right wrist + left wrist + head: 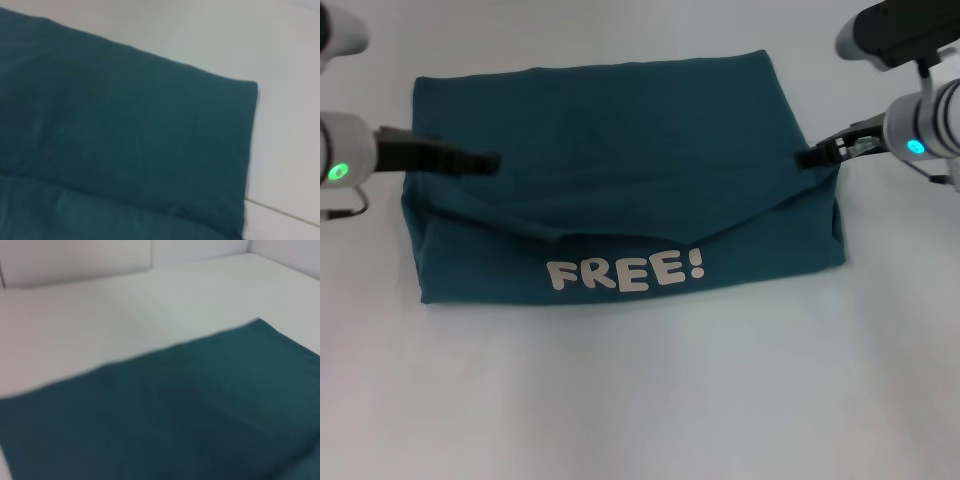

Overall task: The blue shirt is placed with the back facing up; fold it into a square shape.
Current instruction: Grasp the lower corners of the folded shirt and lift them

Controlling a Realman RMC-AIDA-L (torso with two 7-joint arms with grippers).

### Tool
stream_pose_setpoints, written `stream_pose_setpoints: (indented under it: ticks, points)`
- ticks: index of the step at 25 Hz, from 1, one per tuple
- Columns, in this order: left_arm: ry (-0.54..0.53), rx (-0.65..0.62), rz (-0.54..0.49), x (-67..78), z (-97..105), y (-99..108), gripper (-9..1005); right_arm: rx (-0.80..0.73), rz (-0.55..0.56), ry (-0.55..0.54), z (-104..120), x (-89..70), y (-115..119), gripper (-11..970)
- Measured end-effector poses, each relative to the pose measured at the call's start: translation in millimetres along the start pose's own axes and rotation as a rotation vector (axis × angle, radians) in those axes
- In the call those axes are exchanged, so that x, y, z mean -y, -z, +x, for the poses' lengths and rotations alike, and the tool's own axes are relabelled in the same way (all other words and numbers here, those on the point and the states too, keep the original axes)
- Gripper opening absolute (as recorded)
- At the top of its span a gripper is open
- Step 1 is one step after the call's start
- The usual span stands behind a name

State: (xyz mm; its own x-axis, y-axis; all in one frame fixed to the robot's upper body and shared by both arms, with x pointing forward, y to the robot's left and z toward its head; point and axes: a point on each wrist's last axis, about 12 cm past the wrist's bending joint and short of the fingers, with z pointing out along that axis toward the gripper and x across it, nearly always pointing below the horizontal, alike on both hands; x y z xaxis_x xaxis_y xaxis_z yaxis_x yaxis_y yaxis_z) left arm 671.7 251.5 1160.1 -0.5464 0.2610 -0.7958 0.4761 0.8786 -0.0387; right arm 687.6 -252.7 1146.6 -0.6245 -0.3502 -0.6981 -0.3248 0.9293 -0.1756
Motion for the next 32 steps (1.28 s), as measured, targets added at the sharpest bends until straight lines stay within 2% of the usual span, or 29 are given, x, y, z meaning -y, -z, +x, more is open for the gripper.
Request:
stream_pose_setpoints:
  ticks: [5,8,14,23,32]
  points:
    - [0.073,-0.108,0.063,-13.0,20,28,946,-0.069,-0.058,-0.004,0,4.8,23,924]
    - [0.083,-0.191,0.049,-19.3,35,39,946,-0.102,-0.087,0.005,-2,6.2,37,924]
    - [0.103,-0.274,0.003,-23.2,56,42,946,-0.158,-0.136,0.036,-4,2.3,53,923]
    - [0.104,-0.309,0.069,-12.0,51,33,947,-0.212,-0.169,0.119,-6,-14.3,53,923]
    - [0.107,-0.332,0.057,-14.7,55,32,947,-0.234,-0.179,0.130,-5,-15.5,55,922]
